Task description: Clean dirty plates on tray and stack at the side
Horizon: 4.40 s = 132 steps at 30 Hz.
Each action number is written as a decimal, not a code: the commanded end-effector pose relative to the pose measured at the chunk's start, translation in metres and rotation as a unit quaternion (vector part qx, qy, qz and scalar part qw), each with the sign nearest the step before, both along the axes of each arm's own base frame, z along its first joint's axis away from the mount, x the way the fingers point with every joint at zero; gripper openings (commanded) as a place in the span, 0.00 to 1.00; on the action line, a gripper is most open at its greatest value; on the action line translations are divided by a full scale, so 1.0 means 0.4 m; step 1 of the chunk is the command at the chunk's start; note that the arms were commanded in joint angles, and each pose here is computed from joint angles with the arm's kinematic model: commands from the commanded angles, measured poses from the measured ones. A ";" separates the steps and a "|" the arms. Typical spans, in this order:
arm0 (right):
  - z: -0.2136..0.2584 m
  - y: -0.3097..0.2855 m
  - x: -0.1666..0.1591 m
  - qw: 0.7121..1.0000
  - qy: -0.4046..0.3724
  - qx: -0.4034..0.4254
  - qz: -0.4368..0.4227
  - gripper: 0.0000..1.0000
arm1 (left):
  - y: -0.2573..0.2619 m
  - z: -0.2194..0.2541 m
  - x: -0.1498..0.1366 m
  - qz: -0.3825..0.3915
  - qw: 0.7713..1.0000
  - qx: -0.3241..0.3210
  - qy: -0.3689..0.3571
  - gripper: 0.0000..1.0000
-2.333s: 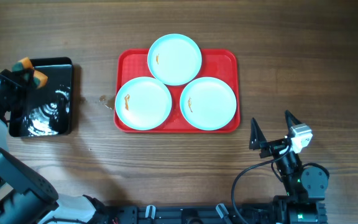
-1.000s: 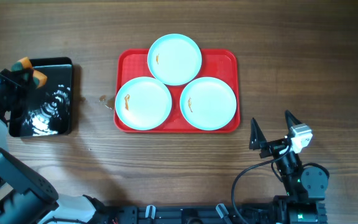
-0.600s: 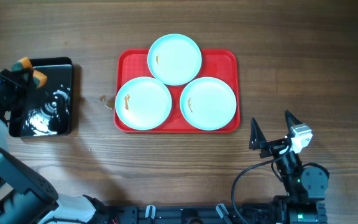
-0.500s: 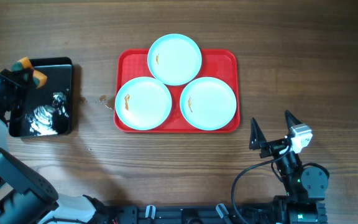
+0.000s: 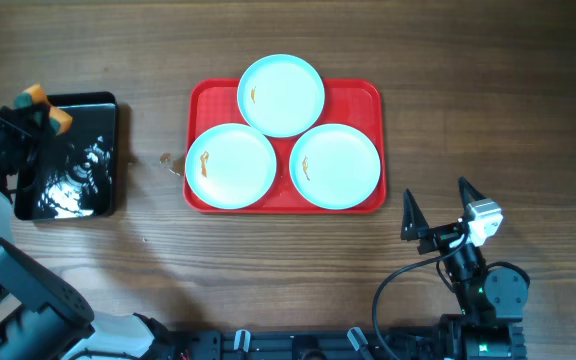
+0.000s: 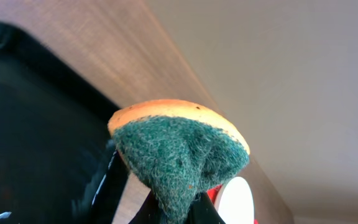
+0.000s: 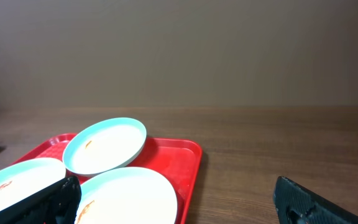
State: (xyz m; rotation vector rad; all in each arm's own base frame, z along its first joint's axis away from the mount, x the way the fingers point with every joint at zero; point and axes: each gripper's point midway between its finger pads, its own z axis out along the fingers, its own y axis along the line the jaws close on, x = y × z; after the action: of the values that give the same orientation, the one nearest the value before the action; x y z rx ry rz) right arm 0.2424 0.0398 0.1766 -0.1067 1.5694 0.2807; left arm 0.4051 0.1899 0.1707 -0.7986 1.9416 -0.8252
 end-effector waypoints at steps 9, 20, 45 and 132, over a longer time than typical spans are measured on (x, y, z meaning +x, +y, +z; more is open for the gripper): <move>0.000 -0.008 0.002 1.000 0.001 0.006 -0.009 1.00 | 0.028 0.048 -0.029 -0.023 0.998 -0.014 -0.052 0.04; 0.000 -0.008 0.002 1.000 0.001 0.006 -0.009 1.00 | 0.034 0.075 -0.066 -0.059 0.994 -0.008 -0.091 0.04; 0.000 -0.008 0.002 1.000 0.001 0.006 -0.009 1.00 | 0.003 0.025 -0.093 -0.073 0.996 -0.019 -0.056 0.04; 0.000 -0.008 0.002 1.000 0.001 0.006 -0.009 1.00 | 0.078 -0.129 -0.211 -0.005 0.946 0.287 0.149 0.04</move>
State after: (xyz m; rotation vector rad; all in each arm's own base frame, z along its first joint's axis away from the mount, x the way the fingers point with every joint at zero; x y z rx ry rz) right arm 0.2426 0.0397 0.1760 -0.1059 1.5725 0.2807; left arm 0.3433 0.1684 0.2111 -0.3409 1.9780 -0.5317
